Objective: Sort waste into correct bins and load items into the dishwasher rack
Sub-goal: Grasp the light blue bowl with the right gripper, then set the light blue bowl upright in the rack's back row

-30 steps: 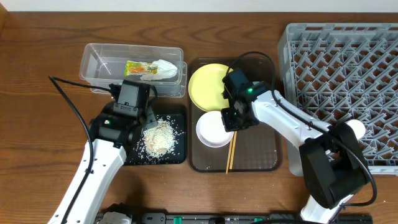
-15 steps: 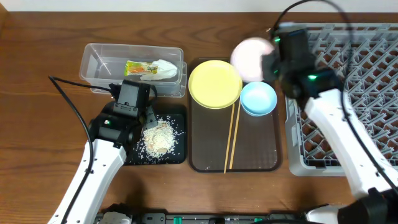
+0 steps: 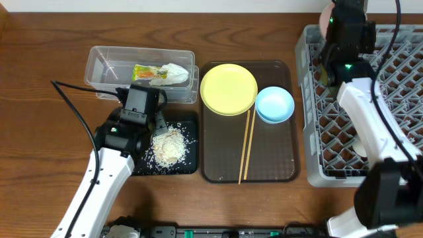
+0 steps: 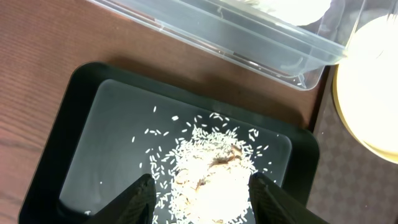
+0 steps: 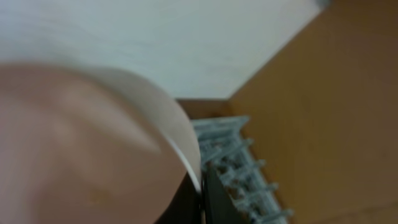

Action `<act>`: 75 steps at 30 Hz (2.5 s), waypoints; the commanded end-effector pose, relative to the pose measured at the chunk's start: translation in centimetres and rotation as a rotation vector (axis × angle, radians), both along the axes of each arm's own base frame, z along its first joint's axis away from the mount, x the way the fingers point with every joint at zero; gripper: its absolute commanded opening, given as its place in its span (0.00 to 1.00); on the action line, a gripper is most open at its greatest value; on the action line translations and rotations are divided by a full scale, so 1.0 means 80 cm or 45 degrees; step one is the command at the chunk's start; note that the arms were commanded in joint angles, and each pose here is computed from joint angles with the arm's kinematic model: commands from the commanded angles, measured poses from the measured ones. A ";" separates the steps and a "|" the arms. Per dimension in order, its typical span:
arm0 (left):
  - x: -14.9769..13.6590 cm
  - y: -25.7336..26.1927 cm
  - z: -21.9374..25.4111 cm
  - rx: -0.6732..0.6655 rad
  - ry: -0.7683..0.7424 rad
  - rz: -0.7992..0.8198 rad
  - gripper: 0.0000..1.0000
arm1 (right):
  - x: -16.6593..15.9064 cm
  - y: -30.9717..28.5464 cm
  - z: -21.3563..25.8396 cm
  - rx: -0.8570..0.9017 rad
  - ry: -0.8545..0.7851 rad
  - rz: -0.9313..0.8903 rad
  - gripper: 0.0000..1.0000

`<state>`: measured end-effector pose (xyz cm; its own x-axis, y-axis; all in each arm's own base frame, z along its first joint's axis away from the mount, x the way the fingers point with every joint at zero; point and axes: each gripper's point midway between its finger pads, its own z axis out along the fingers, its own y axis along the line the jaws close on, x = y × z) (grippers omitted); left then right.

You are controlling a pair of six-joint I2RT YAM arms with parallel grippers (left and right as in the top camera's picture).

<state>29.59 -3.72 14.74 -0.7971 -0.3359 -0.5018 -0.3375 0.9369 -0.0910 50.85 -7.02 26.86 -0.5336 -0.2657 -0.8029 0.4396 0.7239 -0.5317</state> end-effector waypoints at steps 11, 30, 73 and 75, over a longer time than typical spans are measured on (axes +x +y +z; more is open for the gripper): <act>0.002 0.006 0.002 0.017 -0.011 0.032 0.52 | 0.015 -0.037 -0.098 -0.228 0.225 -0.232 0.01; 0.002 0.006 0.002 0.017 -0.011 0.032 0.52 | -0.032 0.048 -0.146 -0.007 0.423 -0.094 0.36; 0.001 0.006 0.002 0.017 -0.009 0.032 0.52 | -0.159 0.182 -0.297 0.853 1.019 0.079 0.03; 0.001 0.006 0.002 0.017 -0.009 0.032 0.52 | -0.161 0.180 -0.296 0.851 1.026 0.075 0.01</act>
<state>29.56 -3.71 14.70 -0.7976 -0.3374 -0.5000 -0.3392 0.9363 -0.0907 38.34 7.46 3.30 -0.9738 0.0546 -0.2209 0.0846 0.9881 -0.1286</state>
